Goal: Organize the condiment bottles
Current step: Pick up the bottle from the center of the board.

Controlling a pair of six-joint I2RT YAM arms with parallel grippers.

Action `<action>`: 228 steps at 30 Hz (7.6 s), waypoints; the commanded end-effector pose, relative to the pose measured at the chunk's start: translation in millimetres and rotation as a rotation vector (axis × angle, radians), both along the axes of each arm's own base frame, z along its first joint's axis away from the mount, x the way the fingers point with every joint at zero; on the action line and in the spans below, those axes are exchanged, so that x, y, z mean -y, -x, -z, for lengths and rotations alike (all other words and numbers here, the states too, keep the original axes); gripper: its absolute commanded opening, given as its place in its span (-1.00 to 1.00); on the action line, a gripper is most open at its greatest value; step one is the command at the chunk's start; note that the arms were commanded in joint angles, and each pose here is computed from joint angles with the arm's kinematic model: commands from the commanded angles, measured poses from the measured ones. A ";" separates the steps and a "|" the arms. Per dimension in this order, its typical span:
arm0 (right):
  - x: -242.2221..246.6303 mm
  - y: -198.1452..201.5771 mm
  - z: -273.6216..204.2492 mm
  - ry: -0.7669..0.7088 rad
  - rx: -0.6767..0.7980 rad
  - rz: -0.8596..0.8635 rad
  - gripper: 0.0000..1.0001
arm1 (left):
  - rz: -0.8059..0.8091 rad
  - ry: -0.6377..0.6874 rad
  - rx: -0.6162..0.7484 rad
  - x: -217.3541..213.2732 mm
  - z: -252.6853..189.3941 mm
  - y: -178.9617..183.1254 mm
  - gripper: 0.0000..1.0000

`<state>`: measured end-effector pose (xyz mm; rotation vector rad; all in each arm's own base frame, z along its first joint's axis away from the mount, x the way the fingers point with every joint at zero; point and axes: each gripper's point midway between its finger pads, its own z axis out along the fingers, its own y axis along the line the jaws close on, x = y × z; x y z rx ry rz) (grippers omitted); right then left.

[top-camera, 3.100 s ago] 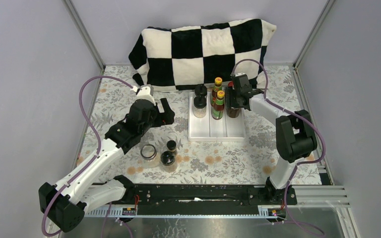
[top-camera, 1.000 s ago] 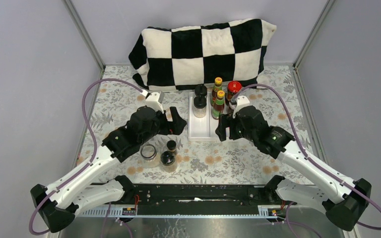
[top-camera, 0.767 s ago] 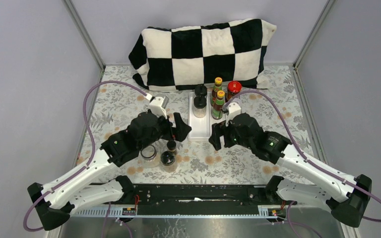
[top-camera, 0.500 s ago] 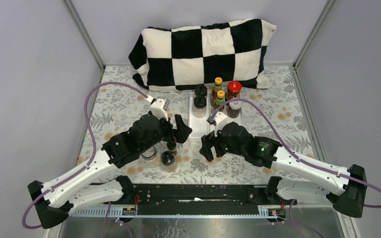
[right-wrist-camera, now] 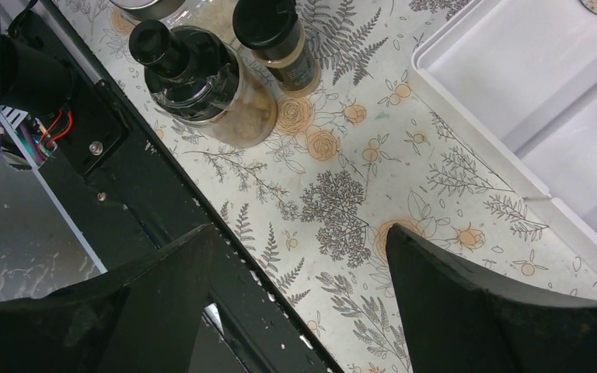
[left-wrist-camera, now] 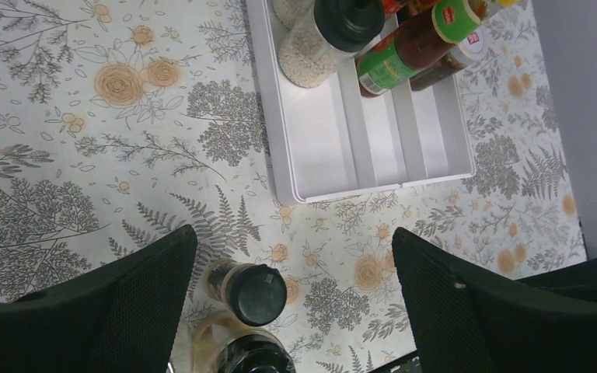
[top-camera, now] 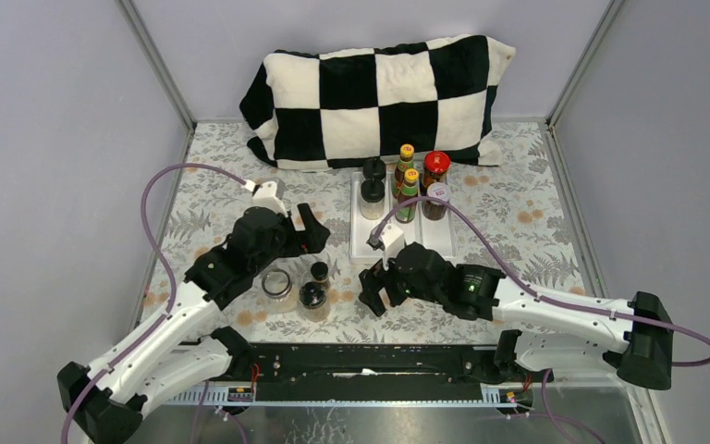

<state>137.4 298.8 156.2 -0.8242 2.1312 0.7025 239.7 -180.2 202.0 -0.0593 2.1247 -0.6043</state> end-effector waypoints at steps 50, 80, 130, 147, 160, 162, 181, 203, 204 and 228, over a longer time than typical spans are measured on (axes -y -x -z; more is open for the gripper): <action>-44.2 -4.6 30.3 0.010 0.034 0.027 0.74 | -0.012 0.076 0.042 -29.2 -9.4 20.3 0.97; -70.7 0.8 15.0 0.001 0.041 -0.020 0.74 | -0.035 0.087 0.038 -38.9 -12.6 22.1 0.97; -143.5 -7.3 69.1 0.245 0.107 -0.014 0.67 | -0.093 0.067 0.051 -61.8 -33.0 31.6 0.97; -123.5 -0.4 88.5 0.295 0.059 0.017 0.62 | -0.094 0.067 0.051 -61.9 -31.9 31.6 0.97; -108.0 0.9 96.4 0.334 0.059 0.057 0.58 | -0.093 0.068 0.049 -61.5 -31.3 31.5 0.97; -108.7 0.1 98.6 0.336 0.060 0.062 0.53 | -0.093 0.068 0.050 -61.7 -32.1 32.1 0.97; -101.9 -5.3 108.7 0.358 0.080 0.097 0.22 | -0.082 0.081 0.054 -58.4 -30.3 31.1 0.97; -39.1 -21.4 61.6 0.310 0.184 0.268 0.04 | -0.079 0.075 0.045 -57.5 -27.5 29.9 0.98; -36.3 -22.7 59.9 0.313 0.191 0.277 0.04 | -0.078 0.075 0.046 -57.3 -27.4 29.8 0.97; 9.8 -23.1 -22.7 0.135 0.226 0.366 0.06 | -0.079 0.075 0.044 -57.1 -26.7 29.5 0.97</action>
